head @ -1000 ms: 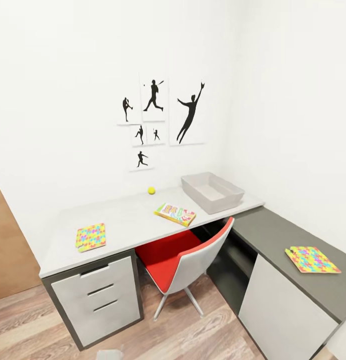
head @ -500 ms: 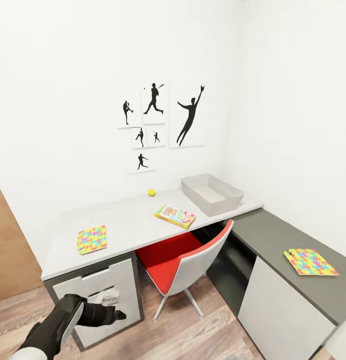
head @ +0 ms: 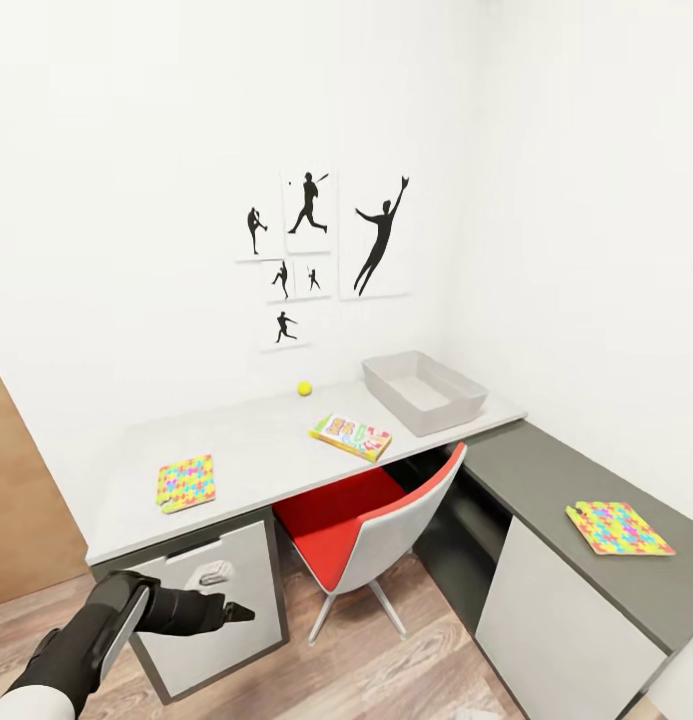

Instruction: Put all the toys in the child's room - the three board games (two on the bed and one on the table), the two jigsaw puzzles on the table, and the tennis ball on the table - inside the toy box on the table in the child's room.

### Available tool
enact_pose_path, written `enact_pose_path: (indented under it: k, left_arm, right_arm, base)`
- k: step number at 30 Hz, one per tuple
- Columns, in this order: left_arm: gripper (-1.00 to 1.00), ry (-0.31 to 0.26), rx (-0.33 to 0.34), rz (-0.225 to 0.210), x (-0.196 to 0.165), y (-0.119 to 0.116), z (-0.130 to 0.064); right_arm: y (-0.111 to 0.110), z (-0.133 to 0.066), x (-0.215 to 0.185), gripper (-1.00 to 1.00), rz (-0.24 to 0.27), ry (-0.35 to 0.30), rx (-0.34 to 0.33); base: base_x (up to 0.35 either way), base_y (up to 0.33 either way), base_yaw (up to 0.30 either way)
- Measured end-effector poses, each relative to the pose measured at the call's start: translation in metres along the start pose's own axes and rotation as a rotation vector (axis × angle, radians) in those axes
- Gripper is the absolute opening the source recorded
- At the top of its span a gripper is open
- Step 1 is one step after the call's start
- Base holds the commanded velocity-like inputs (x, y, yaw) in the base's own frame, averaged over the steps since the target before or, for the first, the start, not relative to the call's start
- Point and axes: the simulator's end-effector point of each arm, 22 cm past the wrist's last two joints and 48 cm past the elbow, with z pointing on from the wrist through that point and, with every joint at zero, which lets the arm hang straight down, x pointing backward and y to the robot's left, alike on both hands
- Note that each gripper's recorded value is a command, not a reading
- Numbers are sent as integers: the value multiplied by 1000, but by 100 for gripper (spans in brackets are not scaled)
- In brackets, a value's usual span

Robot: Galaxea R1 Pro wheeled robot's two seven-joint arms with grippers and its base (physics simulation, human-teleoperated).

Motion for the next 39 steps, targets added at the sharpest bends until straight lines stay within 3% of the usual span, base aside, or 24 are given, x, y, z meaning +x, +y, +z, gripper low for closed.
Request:
enact_pose_path:
  k: [11, 24, 34, 39]
  left_arm:
    - [100, 0, 4, -1, -2, -8, -11]
    - [100, -1, 0, -1, -4, -15, -24]
    - [100, -2, -8, -2, -5, -17, -35]
    - [100, -1, -9, -3, -5, -19, -40]
  right_arm:
    - [2, -12, -3, 100, 15, 2, 0]
    - [1, -27, -6, 100, 23, 4, 2]
    - [2, -37, -11, 100, 123, -4, -20]
    - [6, -42, -13, 100, 139, -6, -40]
  base:
    - [0, 0, -8]
    - [0, 0, -238]
    - [0, 0, -279]
    - [0, 0, -280]
